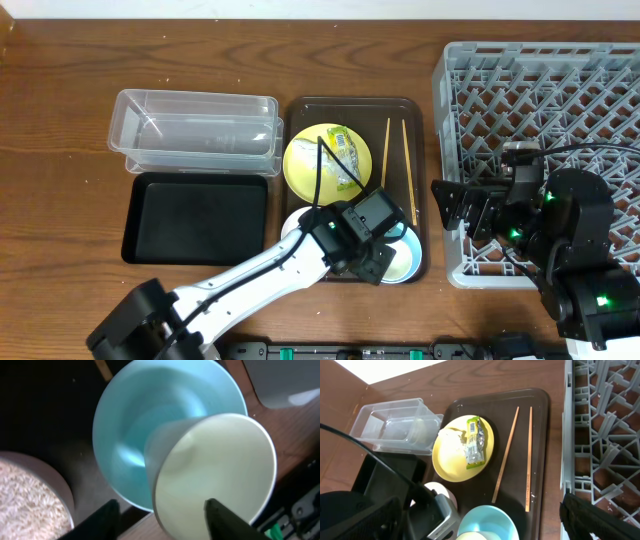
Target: Sort waste into correct bins and load items into the dishwasher rack
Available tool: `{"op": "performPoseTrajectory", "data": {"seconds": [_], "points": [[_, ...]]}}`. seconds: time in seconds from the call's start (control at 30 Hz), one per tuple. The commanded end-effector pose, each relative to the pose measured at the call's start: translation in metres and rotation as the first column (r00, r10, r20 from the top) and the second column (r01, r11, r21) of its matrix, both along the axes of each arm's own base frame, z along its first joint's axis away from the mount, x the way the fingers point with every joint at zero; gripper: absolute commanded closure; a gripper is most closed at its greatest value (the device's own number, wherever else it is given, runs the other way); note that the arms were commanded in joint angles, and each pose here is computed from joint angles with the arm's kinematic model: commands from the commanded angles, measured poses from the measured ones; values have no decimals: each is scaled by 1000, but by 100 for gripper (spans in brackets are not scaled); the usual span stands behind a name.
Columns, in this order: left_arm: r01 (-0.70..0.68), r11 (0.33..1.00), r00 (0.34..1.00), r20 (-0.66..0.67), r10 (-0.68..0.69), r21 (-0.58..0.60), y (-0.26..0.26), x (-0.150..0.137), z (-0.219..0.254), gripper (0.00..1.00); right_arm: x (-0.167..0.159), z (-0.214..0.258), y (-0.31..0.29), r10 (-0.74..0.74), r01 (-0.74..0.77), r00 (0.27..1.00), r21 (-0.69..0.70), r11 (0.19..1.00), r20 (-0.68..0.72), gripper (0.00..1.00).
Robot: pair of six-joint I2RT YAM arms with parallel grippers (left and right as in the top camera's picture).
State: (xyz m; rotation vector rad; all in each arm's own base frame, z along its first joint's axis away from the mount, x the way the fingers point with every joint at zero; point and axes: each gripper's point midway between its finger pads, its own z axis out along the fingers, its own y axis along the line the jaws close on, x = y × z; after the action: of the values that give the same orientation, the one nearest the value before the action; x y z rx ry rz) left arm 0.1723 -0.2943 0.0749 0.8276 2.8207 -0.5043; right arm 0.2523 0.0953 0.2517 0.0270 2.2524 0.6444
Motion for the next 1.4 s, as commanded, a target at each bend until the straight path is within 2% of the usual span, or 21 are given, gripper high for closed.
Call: {"op": "performPoseTrajectory", "data": {"seconds": [0.0, 0.17, 0.3, 0.47, 0.53, 0.63, 0.77, 0.87, 0.9, 0.97, 1.1, 1.2, 1.37], "points": [[-26, 1000, 999, 23, 26, 0, 0, 5, 2, 52, 1, 6, -2, -20, 20, 1000, 13, 1000, 3, 1], [-27, 1000, 999, 24, 27, -1, 0, 6, 2, 78, -1, 4, -2, -21, 21, 1000, 13, 1000, -9, 1], [-35, 999, 999, 25, 35, -2, 2, 8, 3, 94, -3, 0, -3, -21, 22, 999, 9, 1000, -28, 1], [-56, 998, 998, 23, 57, -37, 7, 12, 19, 94, -4, 0, -3, -21, 21, 999, 8, 1000, -31, 1], [-73, 994, 997, 17, 75, -84, 11, 15, 35, 94, -4, 0, -3, -21, 21, 999, 8, 1000, -30, 1], [-116, 969, 993, 6, 120, -217, 21, 24, 74, 94, -4, 0, -3, -22, 22, 999, 9, 1000, -29, 1], [-157, 883, 987, -30, 160, -441, 45, 37, 132, 94, -3, 2, -2, -15, 15, 1000, 12, 1000, -20, 1], [-155, 764, 987, -75, 139, -627, 66, 39, 178, 94, -10, 14, 21, 161, -162, 986, 26, 986, 54, 1], [-146, 714, 989, -91, 115, -685, 73, 37, 193, 94, -18, 24, 38, 288, -294, 950, 36, 955, 117, 2], [-135, 624, 991, -120, 66, -770, 83, 32, 217, 94, -33, 42, 61, 448, -469, 868, 56, 881, 215, 3], [-99, 479, 989, -140, -50, -872, 96, 19, 249, 94, -57, 68, 94, 632, -697, 689, 87, 712, 355, 3], [-74, 428, 986, -131, -105, -901, 98, 12, 260, 94, -71, 81, 112, 703, -799, 568, 81, 596, 428, 4], [-67, 412, 983, -131, -128, -909, 98, 8, 264, 94, -84, 100, 133, 749, -893, 404, 48, 448, 525, 7]]}}
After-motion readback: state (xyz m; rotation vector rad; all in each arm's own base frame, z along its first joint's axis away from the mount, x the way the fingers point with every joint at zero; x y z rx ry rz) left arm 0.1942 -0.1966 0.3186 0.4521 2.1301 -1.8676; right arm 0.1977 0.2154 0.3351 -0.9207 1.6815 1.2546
